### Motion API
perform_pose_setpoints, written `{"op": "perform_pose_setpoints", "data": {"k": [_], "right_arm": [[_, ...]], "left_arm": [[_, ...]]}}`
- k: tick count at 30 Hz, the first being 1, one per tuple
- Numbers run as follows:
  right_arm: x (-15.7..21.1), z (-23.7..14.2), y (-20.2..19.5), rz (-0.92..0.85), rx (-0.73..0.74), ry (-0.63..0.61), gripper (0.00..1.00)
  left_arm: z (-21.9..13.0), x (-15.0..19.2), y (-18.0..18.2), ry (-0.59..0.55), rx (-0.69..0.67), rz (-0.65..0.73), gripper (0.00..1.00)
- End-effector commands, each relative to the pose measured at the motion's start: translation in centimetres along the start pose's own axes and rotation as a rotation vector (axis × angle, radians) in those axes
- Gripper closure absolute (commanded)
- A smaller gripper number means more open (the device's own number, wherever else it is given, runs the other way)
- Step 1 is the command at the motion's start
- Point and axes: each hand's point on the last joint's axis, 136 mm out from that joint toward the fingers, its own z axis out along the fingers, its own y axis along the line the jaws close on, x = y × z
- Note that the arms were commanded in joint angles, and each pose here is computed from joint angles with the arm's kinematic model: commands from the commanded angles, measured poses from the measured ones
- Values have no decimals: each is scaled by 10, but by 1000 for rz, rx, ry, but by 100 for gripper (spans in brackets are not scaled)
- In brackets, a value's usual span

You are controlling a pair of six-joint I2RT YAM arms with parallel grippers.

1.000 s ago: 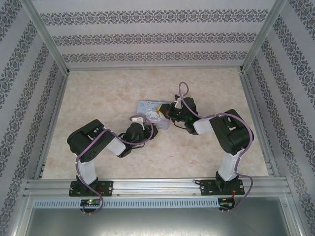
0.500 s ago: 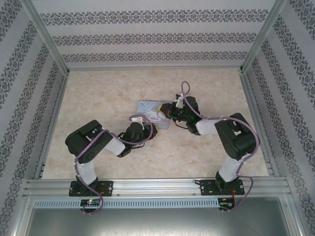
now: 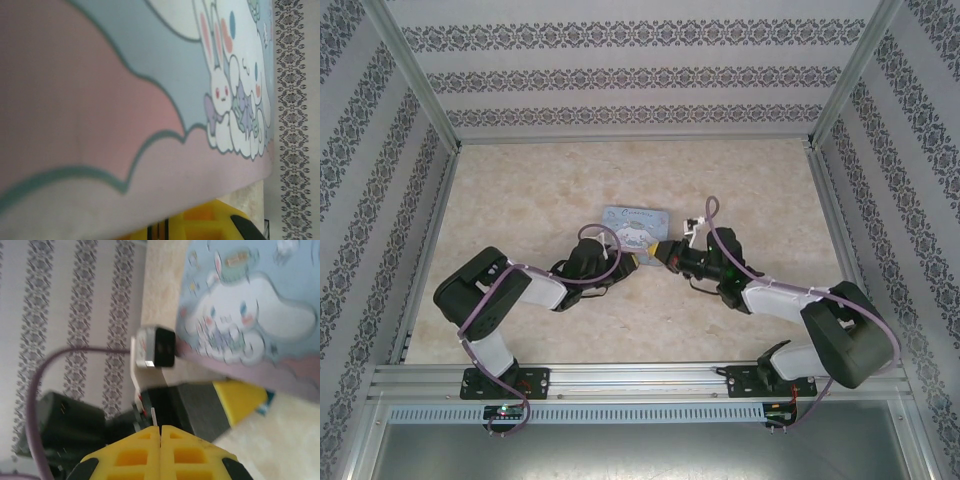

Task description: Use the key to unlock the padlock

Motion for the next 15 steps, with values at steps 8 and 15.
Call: {"op": "perform_pose_setpoints", "data": {"k": [8, 15], "right_arm": [[42, 0, -45, -3, 113, 18, 100], [42, 0, -56, 5, 141, 16, 100]], "left_arm": [[-12, -15, -30, 31, 140, -61, 100], [-19, -19, -46, 52, 210, -48, 100]]}}
